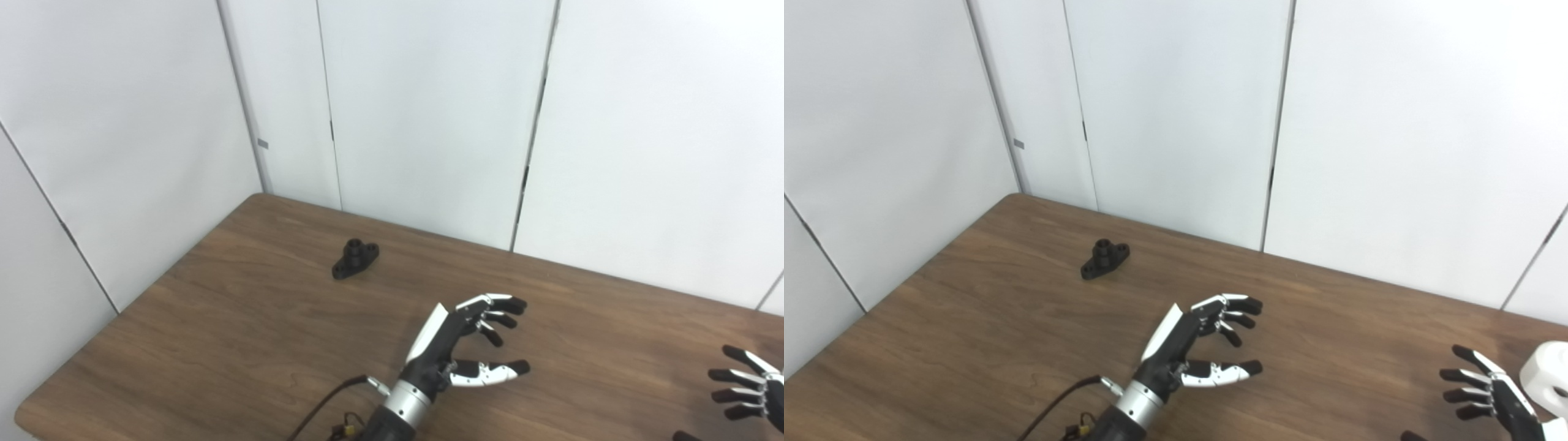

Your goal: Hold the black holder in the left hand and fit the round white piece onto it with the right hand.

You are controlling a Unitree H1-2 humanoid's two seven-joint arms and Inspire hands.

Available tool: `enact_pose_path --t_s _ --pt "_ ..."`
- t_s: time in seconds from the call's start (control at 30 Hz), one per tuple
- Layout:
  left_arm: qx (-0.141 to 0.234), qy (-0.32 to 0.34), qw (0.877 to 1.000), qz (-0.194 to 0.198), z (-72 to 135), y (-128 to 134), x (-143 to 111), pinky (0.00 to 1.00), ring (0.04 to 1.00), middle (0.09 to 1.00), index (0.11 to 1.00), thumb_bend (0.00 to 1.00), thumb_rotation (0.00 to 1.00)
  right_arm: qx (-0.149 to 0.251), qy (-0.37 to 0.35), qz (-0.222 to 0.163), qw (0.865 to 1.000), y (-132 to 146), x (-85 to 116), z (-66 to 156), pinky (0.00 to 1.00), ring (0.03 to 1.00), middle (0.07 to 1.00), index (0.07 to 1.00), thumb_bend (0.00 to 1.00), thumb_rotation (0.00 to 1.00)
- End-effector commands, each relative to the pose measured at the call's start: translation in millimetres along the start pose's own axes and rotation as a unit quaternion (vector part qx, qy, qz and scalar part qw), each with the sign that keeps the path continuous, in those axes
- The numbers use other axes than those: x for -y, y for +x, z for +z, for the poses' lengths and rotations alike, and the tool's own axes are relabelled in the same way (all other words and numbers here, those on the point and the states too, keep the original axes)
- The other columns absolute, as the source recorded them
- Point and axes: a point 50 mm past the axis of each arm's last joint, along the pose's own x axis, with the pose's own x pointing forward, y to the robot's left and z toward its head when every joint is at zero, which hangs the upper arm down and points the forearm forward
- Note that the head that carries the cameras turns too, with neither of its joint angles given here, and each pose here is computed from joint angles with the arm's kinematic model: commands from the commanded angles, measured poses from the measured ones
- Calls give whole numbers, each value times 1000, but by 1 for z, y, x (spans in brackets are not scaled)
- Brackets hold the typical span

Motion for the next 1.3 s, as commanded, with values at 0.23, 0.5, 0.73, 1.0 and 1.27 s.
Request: enact_pose_path --t_s 0.23,0.5,0.73,1.0,1.27 --pt "41 130 991 -5 25 36 -56 575 720 734 695 761 21 36 -4 -23 999 13 12 10 473 582 678 795 633 0" --pt "20 217 976 17 25 41 -109 611 759 765 661 791 114 37 -9 -20 999 16 14 10 471 588 682 791 619 0" --pt "15 279 957 74 39 40 -150 640 765 794 665 790 96 37 -8 -20 999 18 17 9 470 590 684 793 610 0" --pt "-18 332 931 153 51 41 -183 757 906 887 676 801 82 40 -7 -22 999 19 18 9 485 597 684 795 613 0" --pt "-35 369 902 223 49 44 -208 786 989 947 681 838 95 40 -13 -22 999 20 20 10 486 597 686 798 625 0"
